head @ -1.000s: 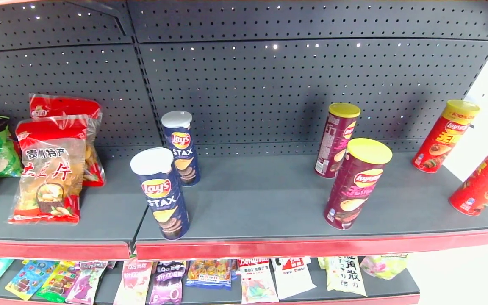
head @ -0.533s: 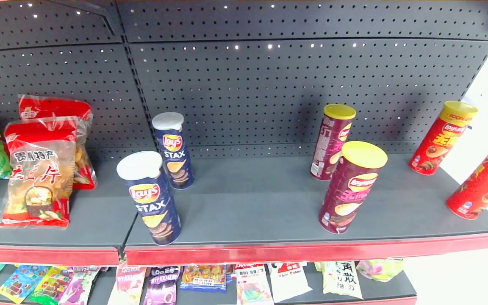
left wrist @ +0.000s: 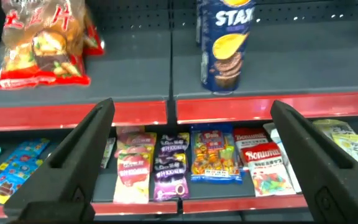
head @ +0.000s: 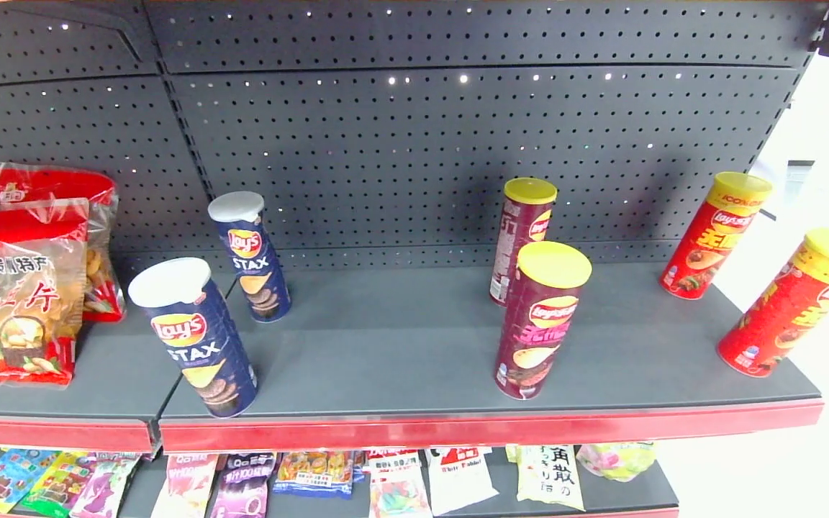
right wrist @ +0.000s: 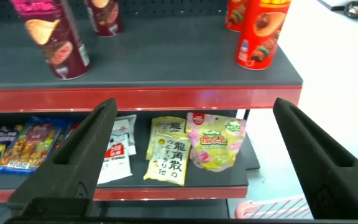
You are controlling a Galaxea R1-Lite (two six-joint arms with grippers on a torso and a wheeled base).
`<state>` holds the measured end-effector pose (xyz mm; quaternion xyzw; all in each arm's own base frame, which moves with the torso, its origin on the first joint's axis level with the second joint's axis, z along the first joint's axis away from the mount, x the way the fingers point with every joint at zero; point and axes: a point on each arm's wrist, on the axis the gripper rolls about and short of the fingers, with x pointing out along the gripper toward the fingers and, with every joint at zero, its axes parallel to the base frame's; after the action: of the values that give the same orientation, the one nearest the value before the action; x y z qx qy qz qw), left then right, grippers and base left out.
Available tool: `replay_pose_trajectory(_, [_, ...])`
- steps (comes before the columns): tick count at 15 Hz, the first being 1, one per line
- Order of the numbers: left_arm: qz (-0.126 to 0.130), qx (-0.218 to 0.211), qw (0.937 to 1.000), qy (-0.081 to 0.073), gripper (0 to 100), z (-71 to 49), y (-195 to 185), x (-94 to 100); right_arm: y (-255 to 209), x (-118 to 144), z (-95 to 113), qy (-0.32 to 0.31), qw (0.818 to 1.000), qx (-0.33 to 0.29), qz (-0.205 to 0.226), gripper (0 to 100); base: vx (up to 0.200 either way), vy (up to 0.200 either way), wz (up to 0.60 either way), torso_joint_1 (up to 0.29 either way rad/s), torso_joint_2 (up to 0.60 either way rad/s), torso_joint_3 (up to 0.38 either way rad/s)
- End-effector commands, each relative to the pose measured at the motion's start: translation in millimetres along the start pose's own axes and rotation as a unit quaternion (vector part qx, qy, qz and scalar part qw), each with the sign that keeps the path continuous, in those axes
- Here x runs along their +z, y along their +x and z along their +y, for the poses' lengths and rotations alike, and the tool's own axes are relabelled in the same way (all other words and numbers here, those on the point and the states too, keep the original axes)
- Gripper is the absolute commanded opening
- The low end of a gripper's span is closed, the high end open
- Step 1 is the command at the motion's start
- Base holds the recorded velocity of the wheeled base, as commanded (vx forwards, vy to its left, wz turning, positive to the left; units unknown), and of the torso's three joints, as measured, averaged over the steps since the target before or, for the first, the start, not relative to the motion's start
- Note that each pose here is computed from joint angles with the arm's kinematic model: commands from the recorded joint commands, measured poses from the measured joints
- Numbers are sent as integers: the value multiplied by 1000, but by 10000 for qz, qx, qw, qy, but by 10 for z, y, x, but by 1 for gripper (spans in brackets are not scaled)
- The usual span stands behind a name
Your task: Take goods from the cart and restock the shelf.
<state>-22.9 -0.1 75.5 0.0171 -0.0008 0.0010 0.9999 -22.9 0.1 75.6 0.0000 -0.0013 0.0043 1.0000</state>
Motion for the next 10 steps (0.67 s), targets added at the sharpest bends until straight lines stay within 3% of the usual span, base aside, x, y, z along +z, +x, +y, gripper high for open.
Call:
replay_pose_trajectory(1, [1, 6, 10000, -3, 100, 0, 1, 1, 1, 1, -1, 0, 10000, 11, 5, 100, 0, 0, 0, 0, 0, 0])
replay_pose_trajectory(10, [1, 6, 10000, -10, 100, 0, 1, 1, 1, 1, -1, 0, 10000, -4, 5, 100, 0, 0, 0, 0, 0, 0])
